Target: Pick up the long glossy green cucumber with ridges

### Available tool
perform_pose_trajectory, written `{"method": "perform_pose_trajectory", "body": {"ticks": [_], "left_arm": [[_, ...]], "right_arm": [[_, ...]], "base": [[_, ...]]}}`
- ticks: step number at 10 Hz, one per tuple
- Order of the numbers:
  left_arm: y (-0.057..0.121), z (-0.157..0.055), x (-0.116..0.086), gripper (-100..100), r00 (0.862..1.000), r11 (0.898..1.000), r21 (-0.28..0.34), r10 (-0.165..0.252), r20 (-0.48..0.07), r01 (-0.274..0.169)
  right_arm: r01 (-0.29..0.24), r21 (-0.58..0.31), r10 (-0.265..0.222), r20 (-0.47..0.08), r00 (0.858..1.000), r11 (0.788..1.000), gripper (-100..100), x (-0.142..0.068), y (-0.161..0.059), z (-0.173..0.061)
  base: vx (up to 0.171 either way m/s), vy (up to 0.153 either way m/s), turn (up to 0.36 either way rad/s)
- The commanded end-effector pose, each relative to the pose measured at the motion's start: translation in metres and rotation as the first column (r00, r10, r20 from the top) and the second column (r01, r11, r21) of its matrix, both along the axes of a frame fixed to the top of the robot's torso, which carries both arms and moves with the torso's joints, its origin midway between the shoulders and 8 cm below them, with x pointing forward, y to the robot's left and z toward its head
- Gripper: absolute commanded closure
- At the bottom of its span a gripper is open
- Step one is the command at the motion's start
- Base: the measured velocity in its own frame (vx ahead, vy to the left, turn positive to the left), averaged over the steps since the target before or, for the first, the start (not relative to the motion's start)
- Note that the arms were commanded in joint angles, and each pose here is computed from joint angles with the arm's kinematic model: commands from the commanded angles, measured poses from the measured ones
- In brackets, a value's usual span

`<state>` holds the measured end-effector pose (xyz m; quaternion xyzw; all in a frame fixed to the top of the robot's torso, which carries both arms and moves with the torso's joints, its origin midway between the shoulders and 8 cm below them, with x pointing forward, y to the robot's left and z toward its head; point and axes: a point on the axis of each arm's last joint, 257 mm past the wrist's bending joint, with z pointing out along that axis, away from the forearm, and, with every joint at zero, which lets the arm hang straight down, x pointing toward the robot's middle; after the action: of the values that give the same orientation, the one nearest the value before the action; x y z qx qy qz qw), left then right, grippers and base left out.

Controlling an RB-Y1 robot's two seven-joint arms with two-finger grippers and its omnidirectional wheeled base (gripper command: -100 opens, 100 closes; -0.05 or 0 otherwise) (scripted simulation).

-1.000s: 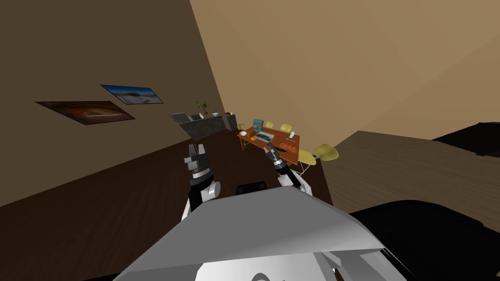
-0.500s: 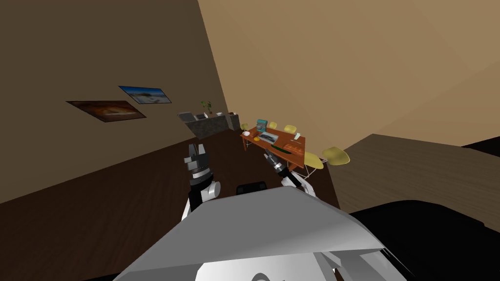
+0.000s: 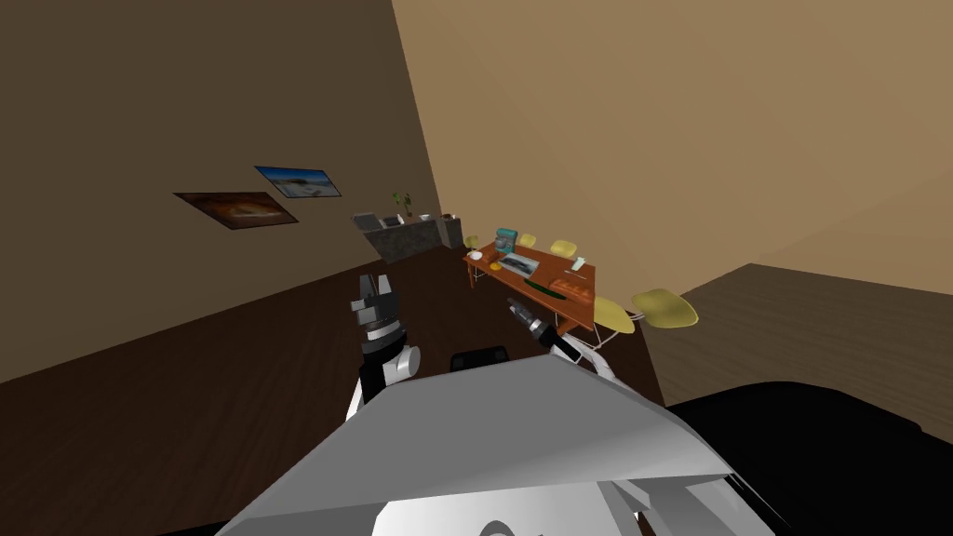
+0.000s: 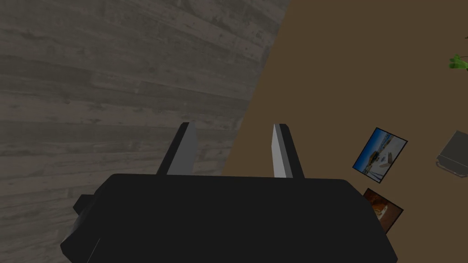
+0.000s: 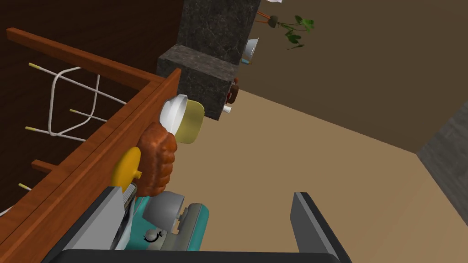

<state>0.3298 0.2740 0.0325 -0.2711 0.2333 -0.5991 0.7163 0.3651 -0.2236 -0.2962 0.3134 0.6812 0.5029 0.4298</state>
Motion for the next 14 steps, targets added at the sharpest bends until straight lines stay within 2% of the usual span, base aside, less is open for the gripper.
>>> {"method": "perform_pose_trajectory", "body": {"ticks": [1,3,4,5,6,7,8,9,10,11,12,13,14], "left_arm": [[0.000,0.000,0.000,0,1.000,1.000,0.000,0.000,0.000,0.000],[0.000,0.000,0.000,0,1.000,1.000,0.000,0.000,0.000,0.000],[0.000,0.000,0.000,0,1.000,1.000,0.000,0.000,0.000,0.000],[0.000,0.000,0.000,0,1.000,1.000,0.000,0.000,0.000,0.000],[0.000,0.000,0.000,0,1.000,1.000,0.000,0.000,0.000,0.000],[0.000,0.000,0.000,0,1.000,1.000,0.000,0.000,0.000,0.000],[0.000,0.000,0.000,0,1.000,1.000,0.000,0.000,0.000,0.000],[0.000,0.000,0.000,0,1.000,1.000,0.000,0.000,0.000,0.000],[0.000,0.000,0.000,0,1.000,1.000,0.000,0.000,0.000,0.000],[0.000,0.000,0.000,0,1.000,1.000,0.000,0.000,0.000,0.000],[0.000,0.000,0.000,0,1.000,1.000,0.000,0.000,0.000,0.000],[0.000,0.000,0.000,0,1.000,1.000,0.000,0.000,0.000,0.000],[0.000,0.000,0.000,0,1.000,1.000,0.000,0.000,0.000,0.000]], "right_arm": [[-0.013,-0.087,0.007,-0.065,0.998,0.996,-100,-0.014,-0.016,-0.030],[-0.023,-0.110,0.016,-0.069,0.997,0.994,-100,-0.015,-0.022,-0.030],[-0.043,-0.187,0.020,-0.125,0.992,0.981,-100,-0.030,-0.038,-0.058],[-0.050,-0.201,0.024,-0.128,0.991,0.978,-100,-0.031,-0.042,-0.058],[-0.077,-0.277,0.026,-0.183,0.983,0.958,-100,-0.049,-0.060,-0.083],[-0.085,-0.292,0.030,-0.186,0.982,0.953,-100,-0.049,-0.065,-0.083],[-0.116,-0.359,0.029,-0.239,0.971,0.926,-100,-0.068,-0.082,-0.106],[-0.128,-0.380,0.034,-0.243,0.969,0.916,-100,-0.069,-0.090,-0.105],[-0.128,-0.380,0.034,-0.243,0.969,0.916,-100,-0.069,-0.090,-0.105],[-0.171,-0.451,0.034,-0.296,0.954,0.876,-100,-0.090,-0.112,-0.125],[-0.177,-0.462,0.036,-0.299,0.954,0.869,-100,-0.090,-0.117,-0.124],[-0.224,-0.522,0.034,-0.349,0.936,0.823,-100,-0.112,-0.138,-0.142],[-0.233,-0.536,0.036,-0.353,0.935,0.811,-100,-0.112,-0.145,-0.140]], "base": [[0.058,0.032,0.155],[0.043,0.016,0.013],[0.042,0.016,0.144],[0.054,0.009,0.061],[0.084,0.012,0.126],[0.070,0.006,0.057],[0.084,0.018,0.122],[0.076,0.011,0.077],[0.034,0.002,-0.006],[0.060,-0.002,0.123],[0.075,-0.012,0.078],[0.102,-0.007,0.166],[0.093,-0.023,0.071]]}}
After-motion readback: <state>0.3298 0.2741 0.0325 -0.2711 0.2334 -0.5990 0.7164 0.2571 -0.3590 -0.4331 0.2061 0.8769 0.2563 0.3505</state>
